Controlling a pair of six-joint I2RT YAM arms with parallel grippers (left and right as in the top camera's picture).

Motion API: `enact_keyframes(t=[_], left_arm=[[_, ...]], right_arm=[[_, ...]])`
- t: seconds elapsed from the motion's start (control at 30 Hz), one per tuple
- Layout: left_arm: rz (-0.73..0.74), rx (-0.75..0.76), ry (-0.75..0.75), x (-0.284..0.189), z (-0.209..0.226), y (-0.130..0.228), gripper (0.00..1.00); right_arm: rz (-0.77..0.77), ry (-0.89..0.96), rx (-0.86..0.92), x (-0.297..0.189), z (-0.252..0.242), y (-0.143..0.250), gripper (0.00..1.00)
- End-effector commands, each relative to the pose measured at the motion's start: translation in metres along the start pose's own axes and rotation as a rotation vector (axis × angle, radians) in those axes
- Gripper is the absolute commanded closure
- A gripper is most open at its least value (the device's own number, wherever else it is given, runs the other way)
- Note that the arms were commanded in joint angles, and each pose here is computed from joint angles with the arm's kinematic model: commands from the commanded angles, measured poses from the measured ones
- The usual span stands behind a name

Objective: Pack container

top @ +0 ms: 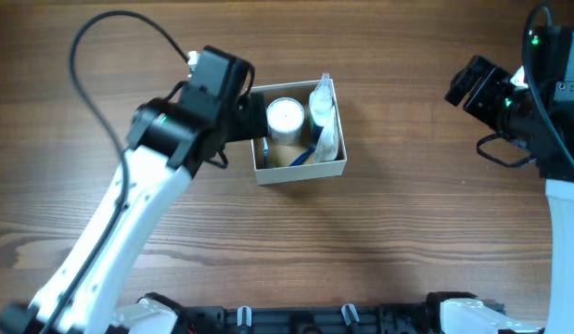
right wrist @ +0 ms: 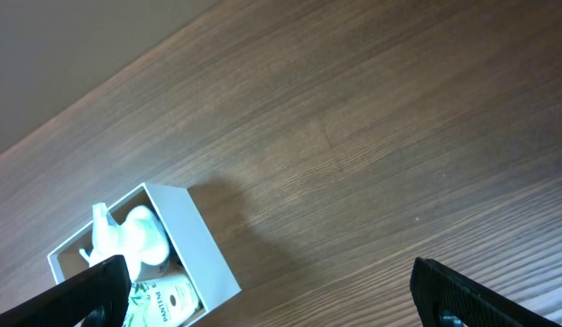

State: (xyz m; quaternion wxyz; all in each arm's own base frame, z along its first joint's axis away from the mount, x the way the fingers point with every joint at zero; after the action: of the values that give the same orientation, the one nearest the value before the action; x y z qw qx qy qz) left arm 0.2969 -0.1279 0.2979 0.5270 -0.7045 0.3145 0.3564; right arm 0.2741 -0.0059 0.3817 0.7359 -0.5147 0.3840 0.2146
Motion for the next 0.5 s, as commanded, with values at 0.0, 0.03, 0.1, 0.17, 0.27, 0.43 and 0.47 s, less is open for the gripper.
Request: enact_keyframes(t=[0.0, 0.03, 0.1, 0.17, 0.27, 0.43, 0.47], left_arm=[[-0.082, -0.006, 0.070, -0.039, 0.003, 0.001, 0.00], [-0.097, -0.007, 0.082, -0.046, 0.004, 0.001, 0.00], [-0.106, -0.009, 0.090, -0.057, 0.008, 0.004, 0.00], [-0.108, -0.004, 0.090, -0.065, 0.013, 0.007, 0.00], [-0.131, 0.007, 0.104, -0.077, 0.018, 0.008, 0.00], [-0.224, -0.014, 0.087, -0.091, 0.025, 0.002, 0.00], [-0.236, -0.018, 0.076, -0.092, 0.027, 0.001, 0.00]], right_arm=[[0.001, -0.004, 0.007, 0.001, 0.000, -0.001, 0.00], [0.001, -0.004, 0.007, 0.001, 0.000, -0.001, 0.00], [0.002, -0.004, 0.007, 0.001, 0.000, -0.001, 0.00], [0.001, -0.004, 0.006, 0.001, 0.000, -0.001, 0.00], [0.001, -0.004, 0.006, 0.001, 0.000, -0.001, 0.00], [0.001, -0.004, 0.007, 0.001, 0.000, -0.001, 0.00], [0.001, -0.004, 0.007, 0.001, 0.000, -0.001, 0.00]])
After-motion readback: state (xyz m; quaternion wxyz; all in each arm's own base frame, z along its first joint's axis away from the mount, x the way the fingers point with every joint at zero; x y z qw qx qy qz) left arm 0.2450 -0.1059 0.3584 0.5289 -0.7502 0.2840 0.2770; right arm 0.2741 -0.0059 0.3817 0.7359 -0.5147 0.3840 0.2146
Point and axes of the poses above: each gripper's point midway between its finger pads, its own x axis out along the fingers, its own z axis along the line the jaws close on, y = z × x, the point moved 7 cm from there along -x, back along the fingers, and after that the axes turned 7 degrees about -x, right-handed, at the moved point
